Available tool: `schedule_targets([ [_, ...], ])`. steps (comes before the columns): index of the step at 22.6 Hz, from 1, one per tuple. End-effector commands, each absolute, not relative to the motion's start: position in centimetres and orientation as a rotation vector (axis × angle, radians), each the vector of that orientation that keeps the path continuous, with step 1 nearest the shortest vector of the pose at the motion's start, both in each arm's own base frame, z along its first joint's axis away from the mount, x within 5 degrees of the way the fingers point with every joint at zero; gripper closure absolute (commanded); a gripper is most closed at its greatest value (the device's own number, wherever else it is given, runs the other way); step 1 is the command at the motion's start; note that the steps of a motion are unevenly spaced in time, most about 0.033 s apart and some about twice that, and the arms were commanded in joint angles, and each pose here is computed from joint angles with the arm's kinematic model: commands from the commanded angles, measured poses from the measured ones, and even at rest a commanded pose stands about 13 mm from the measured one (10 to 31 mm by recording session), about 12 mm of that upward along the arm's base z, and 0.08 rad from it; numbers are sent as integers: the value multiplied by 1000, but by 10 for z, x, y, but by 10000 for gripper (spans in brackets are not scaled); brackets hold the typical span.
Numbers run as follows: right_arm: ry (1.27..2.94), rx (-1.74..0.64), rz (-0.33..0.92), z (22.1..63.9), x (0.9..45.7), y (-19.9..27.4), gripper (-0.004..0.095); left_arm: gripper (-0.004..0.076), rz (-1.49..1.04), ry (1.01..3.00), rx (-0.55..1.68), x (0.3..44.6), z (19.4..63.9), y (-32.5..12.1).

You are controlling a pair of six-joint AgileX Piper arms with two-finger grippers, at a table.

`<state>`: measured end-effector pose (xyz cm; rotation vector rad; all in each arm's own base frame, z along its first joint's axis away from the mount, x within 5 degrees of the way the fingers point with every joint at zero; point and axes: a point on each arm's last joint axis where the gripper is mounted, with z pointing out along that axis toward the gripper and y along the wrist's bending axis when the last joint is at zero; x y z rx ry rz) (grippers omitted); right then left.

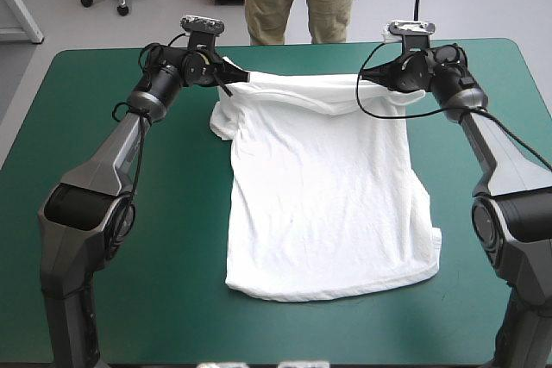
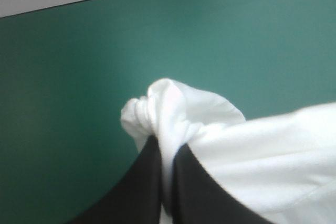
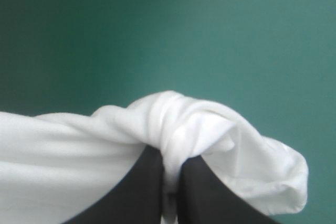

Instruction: Fold the cloth

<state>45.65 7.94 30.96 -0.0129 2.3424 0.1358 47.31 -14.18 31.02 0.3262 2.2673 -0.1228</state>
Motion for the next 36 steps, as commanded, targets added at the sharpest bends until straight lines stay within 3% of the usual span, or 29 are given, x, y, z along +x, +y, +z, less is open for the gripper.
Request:
schedule_targets([
  [1, 2192, -67, 127, 346, 459, 77, 872, 718, -133, 2079, 291, 475, 348, -137],
  [2, 2206, -109, 135, 340, 461, 79, 730, 629, -86, 2076, 340, 479, 339, -137],
  [3, 2211, -118, 149, 339, 461, 81, 651, 571, -79, 2078, 358, 480, 338, -137],
  [4, 2217, -106, 181, 337, 462, 81, 445, 390, -81, 2119, 364, 479, 333, -138],
  [6, 2237, -81, 197, 338, 460, 81, 295, 203, -100, 2186, 341, 470, 337, -136],
  [7, 2260, -90, 182, 340, 457, 80, 283, 157, -113, 2211, 336, 464, 343, -135],
  [12, 2352, -122, 136, 380, 416, 61, 393, 213, -117, 2192, 379, 412, 411, -121],
  [19, 2332, -130, 108, 429, 351, 42, 399, 268, -127, 2249, 411, 337, 445, -101],
  [27, 2359, -144, 83, 425, 267, 32, 399, 269, -199, 2273, 470, 241, 443, -89],
  [36, 2364, -112, 60, 430, 222, 24, 399, 270, -301, 2507, 470, 195, 418, -128],
])
